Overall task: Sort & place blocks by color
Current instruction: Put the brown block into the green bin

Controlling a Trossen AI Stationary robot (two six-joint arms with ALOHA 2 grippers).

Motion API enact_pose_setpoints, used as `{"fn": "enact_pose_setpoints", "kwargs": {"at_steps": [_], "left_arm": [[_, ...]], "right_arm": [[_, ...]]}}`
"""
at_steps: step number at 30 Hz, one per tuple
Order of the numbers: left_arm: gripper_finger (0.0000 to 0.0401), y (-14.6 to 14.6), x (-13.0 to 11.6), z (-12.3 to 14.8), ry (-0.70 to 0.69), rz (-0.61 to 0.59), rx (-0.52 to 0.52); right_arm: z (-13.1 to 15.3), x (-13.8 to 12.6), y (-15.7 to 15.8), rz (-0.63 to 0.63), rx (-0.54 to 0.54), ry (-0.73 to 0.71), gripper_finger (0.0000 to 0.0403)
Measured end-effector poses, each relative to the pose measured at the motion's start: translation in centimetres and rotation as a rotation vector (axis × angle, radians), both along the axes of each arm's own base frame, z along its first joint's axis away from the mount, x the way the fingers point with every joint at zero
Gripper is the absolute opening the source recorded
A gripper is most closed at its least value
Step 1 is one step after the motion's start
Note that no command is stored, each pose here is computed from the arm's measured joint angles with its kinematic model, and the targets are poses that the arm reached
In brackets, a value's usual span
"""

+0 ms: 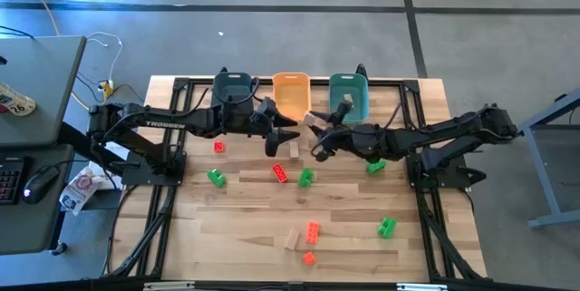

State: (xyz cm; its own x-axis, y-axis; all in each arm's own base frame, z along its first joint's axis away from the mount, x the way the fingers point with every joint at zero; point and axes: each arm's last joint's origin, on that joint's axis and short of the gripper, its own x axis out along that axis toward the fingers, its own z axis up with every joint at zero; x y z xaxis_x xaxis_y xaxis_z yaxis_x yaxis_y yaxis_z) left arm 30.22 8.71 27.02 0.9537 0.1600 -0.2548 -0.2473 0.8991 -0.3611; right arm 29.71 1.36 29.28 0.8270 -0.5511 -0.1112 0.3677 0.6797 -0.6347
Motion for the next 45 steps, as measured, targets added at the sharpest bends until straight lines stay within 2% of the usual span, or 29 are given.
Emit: {"fn": "enact_pose_setpoints", "kwargs": {"at_steps": [8,18,31,37,45], "left_arm": [[0.0209,0.8,-0.6,-1.1,0.134,0.009,0.074],[0.0209,1.4,-1.6,-2.5,0.366,0.174,0.209],[0.0209,1.1,-2.7,-4.0,0.556,0.184,0.178],[0.0209,1.1,-2.7,-4.1,0.568,0.182,0.176],[0.0209,1.1,-2.7,-4.1,0.568,0.182,0.176]], "right_arm": [[-1.0,-0.5,-3.5,-0.236,0.107,0.009,0.0128],[-2.5,-1.7,-8.7,-0.42,0.294,0.004,0.0128],[-4.5,-4.6,-13.9,-0.563,0.617,0.037,0.0128],[-5.4,-6.2,-15.6,-0.648,0.778,0.043,0.0128],[-6.0,-7.4,-16.6,-0.659,0.956,0.043,0.0128]]}}
